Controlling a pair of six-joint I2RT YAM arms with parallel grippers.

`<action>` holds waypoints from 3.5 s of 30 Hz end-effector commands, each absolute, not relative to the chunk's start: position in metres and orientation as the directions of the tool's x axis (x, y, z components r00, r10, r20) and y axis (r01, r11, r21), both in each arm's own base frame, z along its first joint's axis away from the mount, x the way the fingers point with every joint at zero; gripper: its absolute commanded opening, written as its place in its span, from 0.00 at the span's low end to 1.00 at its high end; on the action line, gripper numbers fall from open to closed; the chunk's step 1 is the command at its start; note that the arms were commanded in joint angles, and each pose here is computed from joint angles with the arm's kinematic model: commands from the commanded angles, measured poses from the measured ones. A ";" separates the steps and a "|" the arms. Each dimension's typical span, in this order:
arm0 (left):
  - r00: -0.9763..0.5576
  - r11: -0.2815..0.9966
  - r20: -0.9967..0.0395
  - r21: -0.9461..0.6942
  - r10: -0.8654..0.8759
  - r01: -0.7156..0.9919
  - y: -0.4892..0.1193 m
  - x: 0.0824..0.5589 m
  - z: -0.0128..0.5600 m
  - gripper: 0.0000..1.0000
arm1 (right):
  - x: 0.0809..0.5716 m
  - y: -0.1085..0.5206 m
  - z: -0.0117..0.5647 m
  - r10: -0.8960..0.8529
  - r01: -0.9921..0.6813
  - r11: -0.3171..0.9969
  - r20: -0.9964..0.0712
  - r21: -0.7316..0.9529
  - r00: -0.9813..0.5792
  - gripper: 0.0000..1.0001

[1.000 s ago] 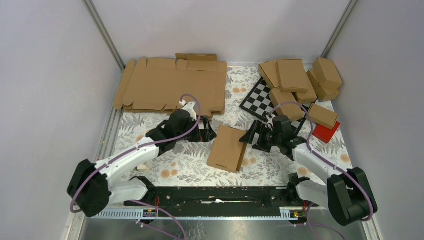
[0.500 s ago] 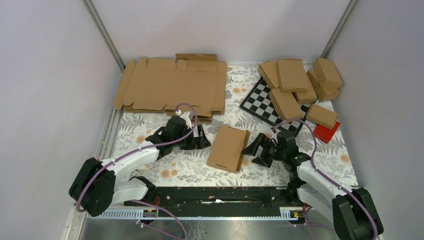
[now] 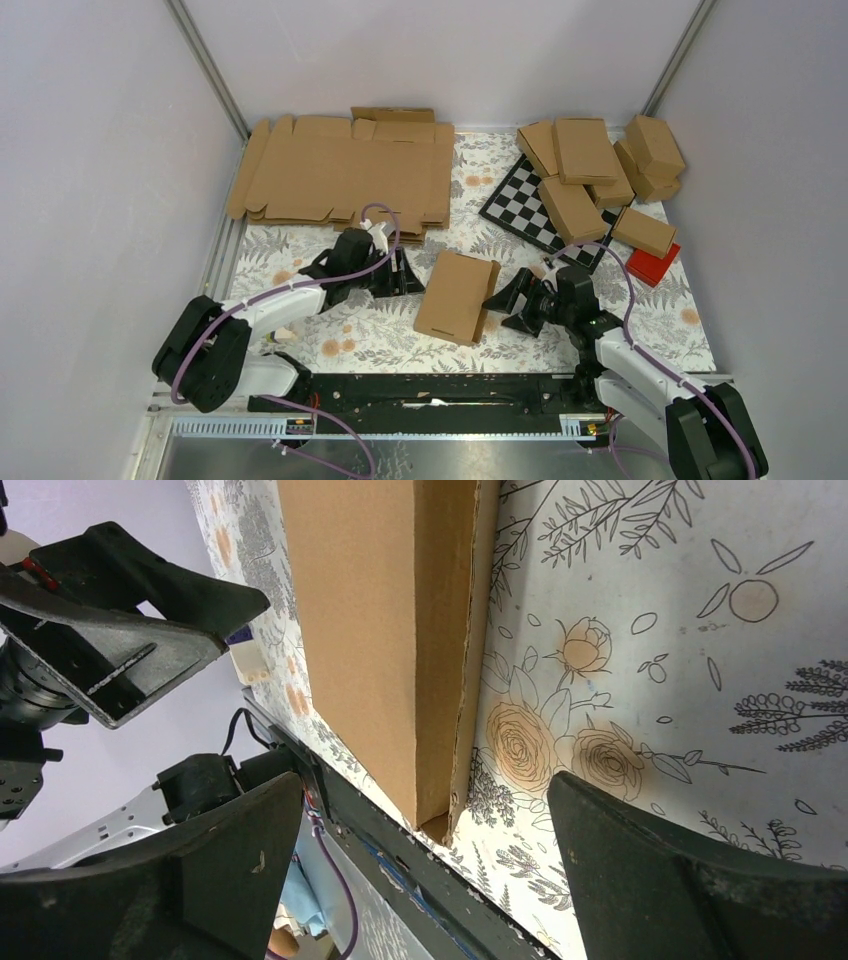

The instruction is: Fold the paper box

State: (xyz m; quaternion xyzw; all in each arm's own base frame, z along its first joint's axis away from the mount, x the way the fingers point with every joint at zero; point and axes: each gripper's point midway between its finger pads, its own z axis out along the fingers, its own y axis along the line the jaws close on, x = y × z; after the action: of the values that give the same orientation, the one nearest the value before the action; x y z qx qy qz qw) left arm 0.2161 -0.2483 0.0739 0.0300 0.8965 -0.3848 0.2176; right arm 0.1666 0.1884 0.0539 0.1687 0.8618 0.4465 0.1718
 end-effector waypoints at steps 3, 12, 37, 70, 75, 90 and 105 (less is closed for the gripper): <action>-0.894 0.646 -0.433 -0.716 -0.115 0.263 -0.260 0.227 0.089 0.59 | 0.167 0.193 0.058 0.418 0.109 0.534 -0.150 0.839 -0.896 1.00; -0.856 0.677 -0.504 -0.670 -0.115 0.304 -0.261 0.248 0.101 0.60 | 0.206 0.165 0.069 0.392 0.072 0.746 -0.350 0.662 -0.851 1.00; -0.857 0.647 -0.512 -0.635 0.056 0.422 -0.305 0.300 0.053 0.48 | 0.319 0.146 0.062 0.179 -0.170 0.893 -0.675 0.417 -0.716 0.54; -0.574 0.416 -0.741 -0.426 0.349 0.803 -0.372 0.279 0.103 0.83 | 0.204 0.098 0.034 0.525 0.301 0.814 -0.406 0.498 -0.748 0.52; -0.592 0.560 -0.752 -0.368 0.290 0.743 -0.365 0.281 0.124 0.92 | 0.201 0.105 0.031 0.520 0.278 0.801 -0.385 0.531 -0.762 0.52; -0.900 0.702 -0.436 -0.634 0.022 0.324 -0.295 0.122 0.098 0.88 | 0.244 0.101 0.069 0.351 0.097 0.897 -0.561 0.431 -0.750 0.83; -0.952 0.583 -0.295 -0.789 -0.083 0.193 -0.296 0.129 0.066 0.72 | 0.219 0.182 0.045 0.138 -0.104 0.808 -0.358 0.580 -0.923 0.77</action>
State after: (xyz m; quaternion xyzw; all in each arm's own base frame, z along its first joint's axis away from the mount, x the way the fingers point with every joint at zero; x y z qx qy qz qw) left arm 0.1049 -0.2821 0.0475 0.0557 0.9119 -0.3825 0.1377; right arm 0.2255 0.1562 0.0375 0.0484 0.9396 0.2752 0.1977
